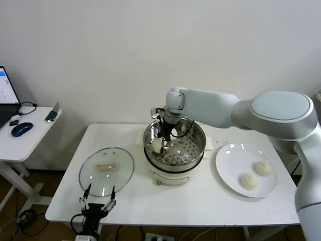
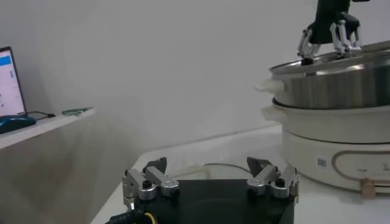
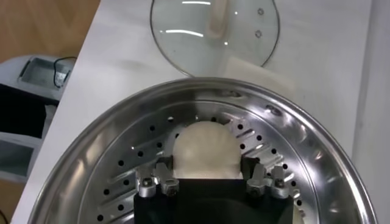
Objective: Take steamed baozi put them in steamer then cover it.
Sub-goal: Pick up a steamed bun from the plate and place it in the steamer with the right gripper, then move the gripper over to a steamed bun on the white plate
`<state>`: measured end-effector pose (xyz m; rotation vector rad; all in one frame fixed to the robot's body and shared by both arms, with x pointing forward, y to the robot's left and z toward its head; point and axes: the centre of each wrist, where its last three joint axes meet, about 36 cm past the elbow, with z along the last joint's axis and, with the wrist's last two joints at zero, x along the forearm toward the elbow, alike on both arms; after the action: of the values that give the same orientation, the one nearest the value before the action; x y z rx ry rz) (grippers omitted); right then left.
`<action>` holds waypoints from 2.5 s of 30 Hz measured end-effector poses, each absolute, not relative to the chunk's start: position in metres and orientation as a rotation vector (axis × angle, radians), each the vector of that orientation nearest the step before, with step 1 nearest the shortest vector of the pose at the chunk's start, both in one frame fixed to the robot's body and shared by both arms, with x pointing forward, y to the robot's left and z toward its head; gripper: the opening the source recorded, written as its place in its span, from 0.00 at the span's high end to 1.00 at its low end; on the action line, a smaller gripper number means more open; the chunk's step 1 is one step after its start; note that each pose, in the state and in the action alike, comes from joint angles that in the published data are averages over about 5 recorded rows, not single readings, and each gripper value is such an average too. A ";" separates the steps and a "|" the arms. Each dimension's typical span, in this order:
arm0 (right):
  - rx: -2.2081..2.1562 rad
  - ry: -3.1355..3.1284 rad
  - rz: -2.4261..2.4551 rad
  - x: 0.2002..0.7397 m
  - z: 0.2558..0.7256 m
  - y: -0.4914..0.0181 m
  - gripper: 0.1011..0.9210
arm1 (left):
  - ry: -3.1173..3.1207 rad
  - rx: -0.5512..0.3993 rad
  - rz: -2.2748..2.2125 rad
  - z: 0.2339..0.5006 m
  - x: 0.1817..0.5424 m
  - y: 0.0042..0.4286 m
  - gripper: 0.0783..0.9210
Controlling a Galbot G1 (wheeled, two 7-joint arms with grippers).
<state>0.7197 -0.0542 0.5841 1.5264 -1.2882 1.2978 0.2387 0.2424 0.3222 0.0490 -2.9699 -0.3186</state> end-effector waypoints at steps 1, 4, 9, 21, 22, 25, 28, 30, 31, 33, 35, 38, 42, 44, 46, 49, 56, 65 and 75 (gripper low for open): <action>1.526 -1.284 1.300 0.720 0.583 -0.054 0.17 | -2.969 0.050 -0.318 0.322 0.239 0.243 0.12; 1.528 -1.278 1.302 0.720 0.582 -0.054 0.13 | -2.966 0.054 -0.316 0.321 0.238 0.243 0.12; 1.533 -1.268 1.312 0.720 0.588 -0.058 0.12 | -2.963 0.061 -0.314 0.320 0.237 0.244 0.12; 1.497 -1.308 1.331 0.718 0.649 -0.134 0.12 | -2.960 0.069 -0.298 0.320 0.231 0.245 0.12; 1.490 -1.315 1.330 0.716 0.654 -0.145 0.12 | -2.961 0.069 -0.296 0.320 0.231 0.245 0.12; 1.467 -1.340 1.323 0.709 0.666 -0.180 0.12 | -2.962 0.067 -0.292 0.321 0.229 0.246 0.12; 1.445 -1.358 1.304 0.700 0.670 -0.219 0.12 | -2.965 0.063 -0.294 0.322 0.227 0.248 0.12; 1.428 -1.368 1.288 0.692 0.669 -0.247 0.12 | -2.965 0.062 -0.295 0.323 0.226 0.249 0.12; 1.418 -1.372 1.281 0.688 0.667 -0.260 0.12 | -2.965 0.063 -0.295 0.323 0.226 0.250 0.12; 1.396 -1.380 1.268 0.680 0.663 -0.286 0.12 | -2.965 0.063 -0.295 0.324 0.225 0.250 0.12; 1.375 -1.386 1.255 0.670 0.656 -0.311 0.12 | -2.965 0.064 -0.295 0.325 0.224 0.250 0.12; 1.343 -1.389 1.231 0.655 0.639 -0.347 0.12 | -2.966 0.068 -0.296 0.326 0.223 0.250 0.12; 1.301 -1.382 1.202 0.636 0.609 -0.390 0.12 | -2.963 0.072 -0.295 0.326 0.222 0.249 0.12; 1.286 -1.375 1.189 0.627 0.591 -0.407 0.12 | -2.959 0.069 -0.295 0.326 0.221 0.249 0.12; 1.274 -1.366 1.179 0.619 0.574 -0.421 0.12 | -2.952 0.064 -0.299 0.327 0.219 0.249 0.12; 1.258 -1.354 1.169 0.609 0.550 -0.437 0.12 | -2.943 0.060 -0.307 0.327 0.218 0.249 0.12; 1.229 -1.329 1.155 0.594 0.508 -0.461 0.12 | -2.927 0.067 -0.318 0.323 0.216 0.249 0.12; 1.213 -1.320 1.161 0.594 0.478 -0.467 0.12 | -2.913 0.086 -0.330 0.321 0.213 0.251 0.12; 1.228 -1.299 1.171 0.601 0.460 -0.457 0.12 | -2.907 0.088 -0.339 0.318 0.211 0.249 0.12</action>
<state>0.6010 -0.4570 0.4597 1.2278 -1.2987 1.1709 0.2106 0.2485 0.3177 0.0882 -2.9067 -0.3393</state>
